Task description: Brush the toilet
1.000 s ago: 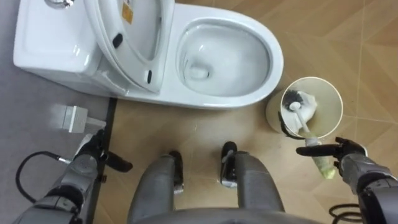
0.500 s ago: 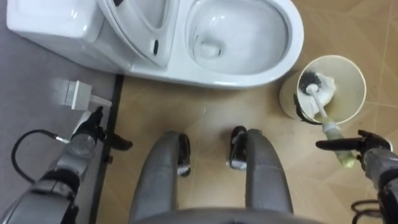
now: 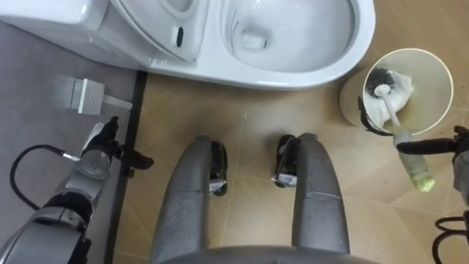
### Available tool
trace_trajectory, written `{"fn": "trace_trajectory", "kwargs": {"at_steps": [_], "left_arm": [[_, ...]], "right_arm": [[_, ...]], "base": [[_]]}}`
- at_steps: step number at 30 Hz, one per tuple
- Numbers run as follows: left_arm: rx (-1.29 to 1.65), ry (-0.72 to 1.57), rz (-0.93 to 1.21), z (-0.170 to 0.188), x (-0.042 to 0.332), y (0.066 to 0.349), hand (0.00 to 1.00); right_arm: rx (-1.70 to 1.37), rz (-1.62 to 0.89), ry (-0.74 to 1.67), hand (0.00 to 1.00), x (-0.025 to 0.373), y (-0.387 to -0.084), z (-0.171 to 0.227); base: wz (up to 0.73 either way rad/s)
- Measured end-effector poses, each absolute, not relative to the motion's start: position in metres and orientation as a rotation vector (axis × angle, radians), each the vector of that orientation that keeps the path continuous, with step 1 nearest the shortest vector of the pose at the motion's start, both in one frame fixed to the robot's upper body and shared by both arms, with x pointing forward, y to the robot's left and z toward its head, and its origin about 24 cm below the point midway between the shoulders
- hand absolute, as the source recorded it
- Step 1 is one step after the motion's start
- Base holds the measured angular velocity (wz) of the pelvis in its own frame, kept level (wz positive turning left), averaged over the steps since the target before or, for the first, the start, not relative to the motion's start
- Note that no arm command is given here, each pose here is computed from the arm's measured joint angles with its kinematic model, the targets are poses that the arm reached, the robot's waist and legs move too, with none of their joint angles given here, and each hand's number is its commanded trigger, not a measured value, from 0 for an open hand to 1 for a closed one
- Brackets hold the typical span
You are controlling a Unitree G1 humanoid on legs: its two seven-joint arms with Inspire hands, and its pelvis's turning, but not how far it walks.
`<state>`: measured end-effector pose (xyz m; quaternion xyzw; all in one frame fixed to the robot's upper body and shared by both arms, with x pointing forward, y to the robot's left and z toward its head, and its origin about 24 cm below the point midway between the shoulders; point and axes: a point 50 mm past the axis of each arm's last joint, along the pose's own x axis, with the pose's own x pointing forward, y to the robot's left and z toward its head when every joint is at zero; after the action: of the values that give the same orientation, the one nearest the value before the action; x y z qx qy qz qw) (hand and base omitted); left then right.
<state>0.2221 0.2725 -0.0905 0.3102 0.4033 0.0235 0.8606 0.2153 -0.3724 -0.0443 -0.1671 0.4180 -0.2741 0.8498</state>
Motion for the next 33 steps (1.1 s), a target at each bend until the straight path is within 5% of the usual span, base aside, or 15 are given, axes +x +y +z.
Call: {"fn": "trace_trajectory", "kwargs": {"at_steps": [33], "left_arm": [[0.672, 0.843, 0.019, -0.088, 0.227, 0.268, 0.00]], "right_arm": [[-0.391, -0.431, 0.972, 0.00, 0.207, -0.367, -0.055]], "base": [[0.01]]}}
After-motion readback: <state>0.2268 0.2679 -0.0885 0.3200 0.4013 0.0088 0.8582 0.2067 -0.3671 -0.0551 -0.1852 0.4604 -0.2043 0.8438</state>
